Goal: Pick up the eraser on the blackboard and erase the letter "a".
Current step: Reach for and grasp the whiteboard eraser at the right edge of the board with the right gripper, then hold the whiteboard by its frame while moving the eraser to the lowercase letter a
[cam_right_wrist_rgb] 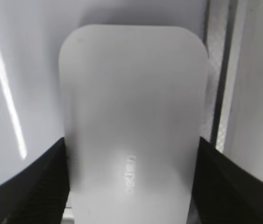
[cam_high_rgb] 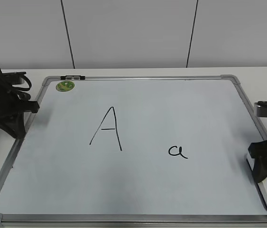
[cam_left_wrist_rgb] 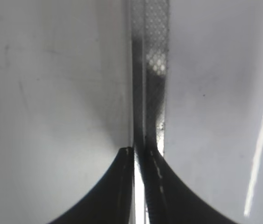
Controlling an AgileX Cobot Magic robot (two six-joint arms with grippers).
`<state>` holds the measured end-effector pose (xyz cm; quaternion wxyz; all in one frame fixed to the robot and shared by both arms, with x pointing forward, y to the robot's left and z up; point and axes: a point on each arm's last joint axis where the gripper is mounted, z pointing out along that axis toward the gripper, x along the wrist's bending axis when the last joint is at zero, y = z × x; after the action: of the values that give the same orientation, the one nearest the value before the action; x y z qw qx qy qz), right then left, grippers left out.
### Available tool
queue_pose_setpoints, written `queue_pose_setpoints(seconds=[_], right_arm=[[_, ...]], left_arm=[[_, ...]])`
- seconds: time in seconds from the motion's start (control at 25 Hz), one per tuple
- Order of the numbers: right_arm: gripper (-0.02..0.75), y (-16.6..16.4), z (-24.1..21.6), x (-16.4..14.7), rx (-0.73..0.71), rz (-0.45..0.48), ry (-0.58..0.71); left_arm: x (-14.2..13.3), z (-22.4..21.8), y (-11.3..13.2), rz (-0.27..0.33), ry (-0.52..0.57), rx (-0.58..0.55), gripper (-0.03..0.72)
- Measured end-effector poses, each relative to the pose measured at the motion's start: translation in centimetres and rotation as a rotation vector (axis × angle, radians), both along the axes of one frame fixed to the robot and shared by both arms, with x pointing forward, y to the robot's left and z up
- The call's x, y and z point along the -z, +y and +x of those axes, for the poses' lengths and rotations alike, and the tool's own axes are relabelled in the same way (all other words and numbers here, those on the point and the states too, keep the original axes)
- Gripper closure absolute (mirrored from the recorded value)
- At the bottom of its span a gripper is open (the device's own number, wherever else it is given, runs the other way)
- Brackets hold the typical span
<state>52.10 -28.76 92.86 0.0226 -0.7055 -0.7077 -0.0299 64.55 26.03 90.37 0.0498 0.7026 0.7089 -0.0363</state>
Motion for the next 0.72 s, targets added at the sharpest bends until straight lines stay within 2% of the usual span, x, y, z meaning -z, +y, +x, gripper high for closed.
queue_pose_setpoints(seconds=[0.24,0.44,0.72], right_arm=[[0.204,0.5,1.3,-2.1,-0.001,0.029,0.023],[0.204,2.4,2.4,-4.2,-0.071,0.031,0.005],[0.204,6.0,4.4,-5.9,-0.180,-0.033,0.019]], left_arm=[[0.0,0.0,0.0,-0.004,0.000,-0.003,0.632],[0.0,0.0,-0.1,-0.006,0.000,-0.004,0.632],[0.0,0.0,-0.1,-0.006,0.000,-0.004,0.632]])
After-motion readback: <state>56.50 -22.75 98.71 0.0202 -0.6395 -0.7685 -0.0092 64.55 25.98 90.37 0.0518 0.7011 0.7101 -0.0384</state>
